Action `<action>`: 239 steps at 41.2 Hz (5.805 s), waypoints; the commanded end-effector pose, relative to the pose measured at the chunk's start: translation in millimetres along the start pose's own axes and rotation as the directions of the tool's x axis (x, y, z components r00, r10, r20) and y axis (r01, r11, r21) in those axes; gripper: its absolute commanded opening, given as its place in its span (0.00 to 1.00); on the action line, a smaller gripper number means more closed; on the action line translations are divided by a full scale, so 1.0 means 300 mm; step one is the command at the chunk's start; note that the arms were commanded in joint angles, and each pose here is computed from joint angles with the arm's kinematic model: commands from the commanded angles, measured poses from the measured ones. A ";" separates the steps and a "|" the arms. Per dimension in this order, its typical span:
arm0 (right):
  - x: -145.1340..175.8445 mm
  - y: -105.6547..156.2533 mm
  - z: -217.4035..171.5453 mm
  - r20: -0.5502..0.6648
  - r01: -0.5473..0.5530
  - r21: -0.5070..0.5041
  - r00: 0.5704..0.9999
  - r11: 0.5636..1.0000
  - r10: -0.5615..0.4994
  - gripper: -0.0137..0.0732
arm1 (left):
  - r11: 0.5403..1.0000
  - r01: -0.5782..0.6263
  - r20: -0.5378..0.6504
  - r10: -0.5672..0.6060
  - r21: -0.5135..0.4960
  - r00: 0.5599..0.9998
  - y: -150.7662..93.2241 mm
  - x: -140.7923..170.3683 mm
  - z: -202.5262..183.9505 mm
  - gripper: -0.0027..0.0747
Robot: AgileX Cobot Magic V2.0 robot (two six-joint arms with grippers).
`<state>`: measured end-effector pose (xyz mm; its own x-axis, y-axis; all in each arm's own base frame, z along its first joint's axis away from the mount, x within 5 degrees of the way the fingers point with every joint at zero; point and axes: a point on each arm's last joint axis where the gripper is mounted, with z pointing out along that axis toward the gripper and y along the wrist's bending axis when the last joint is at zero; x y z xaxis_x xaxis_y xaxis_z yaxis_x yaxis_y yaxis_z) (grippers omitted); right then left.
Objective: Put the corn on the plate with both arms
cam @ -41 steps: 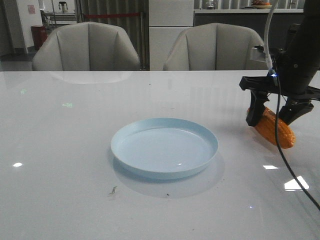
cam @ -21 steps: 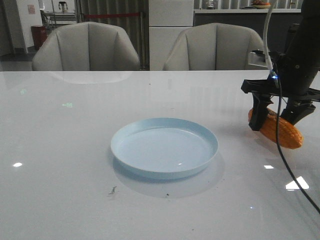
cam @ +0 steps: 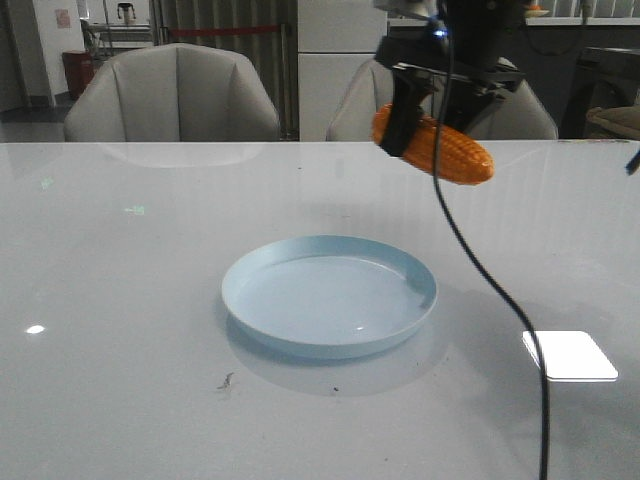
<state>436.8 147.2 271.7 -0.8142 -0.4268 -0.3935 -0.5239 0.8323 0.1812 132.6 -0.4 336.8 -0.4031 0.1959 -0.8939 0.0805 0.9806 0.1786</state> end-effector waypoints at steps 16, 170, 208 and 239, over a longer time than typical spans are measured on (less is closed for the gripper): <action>-0.025 0.269 0.100 -0.050 0.177 -0.101 0.982 0.979 -0.183 0.50 | 1.000 0.004 0.103 -0.002 -0.021 0.995 0.011 -0.050 -0.018 0.15; 0.952 0.191 -0.607 0.536 -0.339 0.267 0.830 0.902 0.154 0.74 | 1.000 0.011 0.113 -0.009 -0.018 0.994 0.010 -0.054 -0.016 0.15; 0.952 0.190 -0.607 0.536 -0.339 0.267 0.830 0.902 0.153 0.74 | 0.994 0.049 0.588 0.020 -0.102 0.809 -0.057 0.286 -0.166 0.15; 0.952 0.191 -0.607 0.535 -0.339 0.267 0.831 0.902 0.154 0.74 | 0.995 0.103 0.280 -0.098 -0.002 0.955 -0.119 0.567 -0.020 0.15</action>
<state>125.6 10.1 321.5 -0.6877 -0.0532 -0.7240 -0.1449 0.9873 0.0652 54.9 -2.3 187.6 -0.1712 0.1051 -0.9796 0.0464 0.9941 0.0985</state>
